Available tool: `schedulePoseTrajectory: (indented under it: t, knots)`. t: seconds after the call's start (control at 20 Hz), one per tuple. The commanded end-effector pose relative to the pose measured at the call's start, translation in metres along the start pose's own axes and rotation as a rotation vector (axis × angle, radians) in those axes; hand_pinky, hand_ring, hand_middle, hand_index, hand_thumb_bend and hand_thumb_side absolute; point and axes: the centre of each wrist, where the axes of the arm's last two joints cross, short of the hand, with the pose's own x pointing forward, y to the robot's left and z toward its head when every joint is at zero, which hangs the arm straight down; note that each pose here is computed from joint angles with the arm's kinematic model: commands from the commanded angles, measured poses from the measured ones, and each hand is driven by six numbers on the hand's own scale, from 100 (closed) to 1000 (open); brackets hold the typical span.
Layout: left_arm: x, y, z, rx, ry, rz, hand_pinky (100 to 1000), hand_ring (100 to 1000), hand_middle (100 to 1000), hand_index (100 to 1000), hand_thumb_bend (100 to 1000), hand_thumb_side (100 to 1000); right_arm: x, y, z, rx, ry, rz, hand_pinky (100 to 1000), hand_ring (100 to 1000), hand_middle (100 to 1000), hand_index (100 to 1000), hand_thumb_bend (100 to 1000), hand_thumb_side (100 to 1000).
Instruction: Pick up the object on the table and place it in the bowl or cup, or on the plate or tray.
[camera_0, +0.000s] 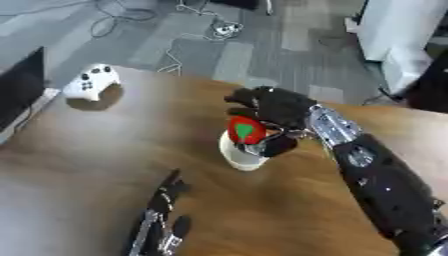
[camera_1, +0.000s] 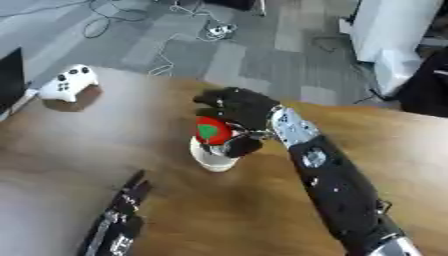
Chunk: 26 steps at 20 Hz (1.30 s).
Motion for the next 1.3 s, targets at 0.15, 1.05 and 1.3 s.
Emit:
schedulePoseTrajectory:
  t: [0.15, 1.05, 1.3]
  knots:
    - [0.004, 0.0, -0.003, -0.002, -0.02, -0.001, 1000, 1000, 1000, 816, 620, 773, -0.012, -0.006, 0.004, 0.042, 0.022, 0.019, 1000, 1000, 1000, 1000, 638, 1000]
    - [0.003, 0.0, -0.002, 0.003, -0.016, 0.0, 1000, 1000, 1000, 816, 620, 773, -0.025, -0.03, 0.008, -0.066, 0.085, 0.003, 917, 1000, 1000, 1000, 713, 972]
    - [0.002, 0.001, -0.001, 0.002, -0.011, -0.004, 1000, 1000, 1000, 816, 618, 770, -0.038, -0.037, 0.019, -0.152, 0.105, -0.067, 683, 846, 915, 944, 660, 896]
